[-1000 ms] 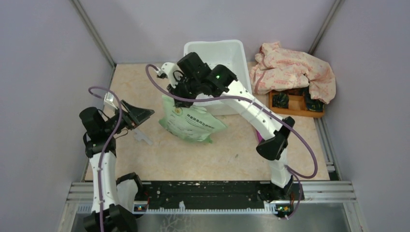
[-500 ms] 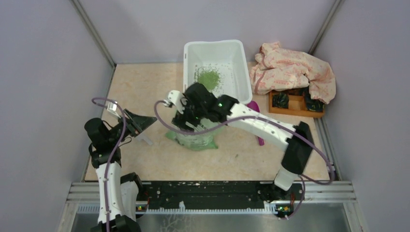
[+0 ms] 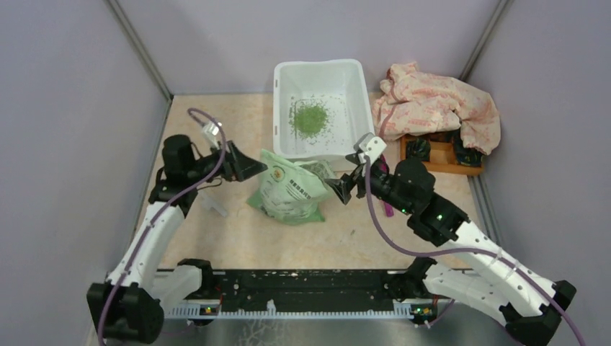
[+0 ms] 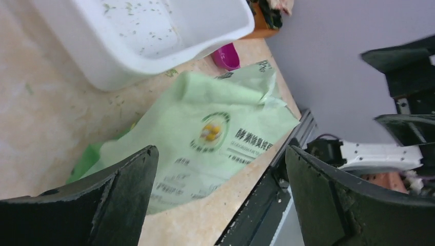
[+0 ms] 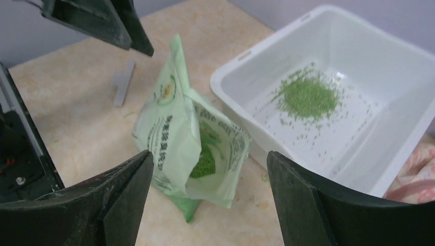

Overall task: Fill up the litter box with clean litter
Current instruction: Close the cat litter bag at the center of the board.

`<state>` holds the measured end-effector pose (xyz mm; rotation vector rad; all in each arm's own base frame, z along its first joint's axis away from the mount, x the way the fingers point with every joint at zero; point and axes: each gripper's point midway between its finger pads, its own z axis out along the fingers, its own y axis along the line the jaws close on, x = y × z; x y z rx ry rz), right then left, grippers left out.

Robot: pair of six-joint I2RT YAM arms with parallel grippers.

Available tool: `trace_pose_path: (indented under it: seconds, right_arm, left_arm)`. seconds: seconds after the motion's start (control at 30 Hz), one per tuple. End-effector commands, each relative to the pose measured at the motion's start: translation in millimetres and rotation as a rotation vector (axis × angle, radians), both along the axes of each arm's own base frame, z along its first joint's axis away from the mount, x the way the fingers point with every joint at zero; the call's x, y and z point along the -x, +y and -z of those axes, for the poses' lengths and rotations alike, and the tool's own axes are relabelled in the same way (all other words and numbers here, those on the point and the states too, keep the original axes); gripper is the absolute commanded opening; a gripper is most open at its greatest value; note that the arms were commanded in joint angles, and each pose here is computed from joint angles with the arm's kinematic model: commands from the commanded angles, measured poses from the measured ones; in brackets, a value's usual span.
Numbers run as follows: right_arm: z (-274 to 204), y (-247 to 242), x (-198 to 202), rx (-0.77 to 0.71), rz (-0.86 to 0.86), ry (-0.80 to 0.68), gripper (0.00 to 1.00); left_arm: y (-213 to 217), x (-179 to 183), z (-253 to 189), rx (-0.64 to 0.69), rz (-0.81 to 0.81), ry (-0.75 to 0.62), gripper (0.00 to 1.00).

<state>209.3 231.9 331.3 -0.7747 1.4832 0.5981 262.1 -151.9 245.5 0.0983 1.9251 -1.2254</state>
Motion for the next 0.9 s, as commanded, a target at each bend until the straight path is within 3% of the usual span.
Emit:
trace_pose_path:
  seconds: [0.0, 0.2, 0.37, 0.73, 0.87]
  right_arm:
    - [49.9, -2.0, -8.2, -0.003, 0.048, 0.149, 0.81]
    - [81.1, -16.5, -20.1, -0.163, 0.117, 0.259, 0.8]
    - [96.3, -16.8, -21.1, -0.223, 0.103, 0.234, 0.8]
    - [126.4, 15.3, -9.5, -0.221, -0.091, 0.256, 0.78]
    - [132.3, 16.5, -11.6, -0.221, -0.09, 0.253, 0.76]
  left_arm:
    - [-23.7, -16.9, 9.1, -0.32, 0.055, -0.12, 0.99]
    - [-15.5, -27.7, 7.0, -0.426, 0.053, -0.217, 0.99]
    - [-4.9, -30.8, 9.9, -0.52, 0.04, -0.26, 0.99]
    - [-48.5, -17.6, 11.4, -0.481, 0.241, -0.335, 0.97]
    - [-55.2, -21.9, 21.0, -0.498, 0.281, -0.311, 0.87]
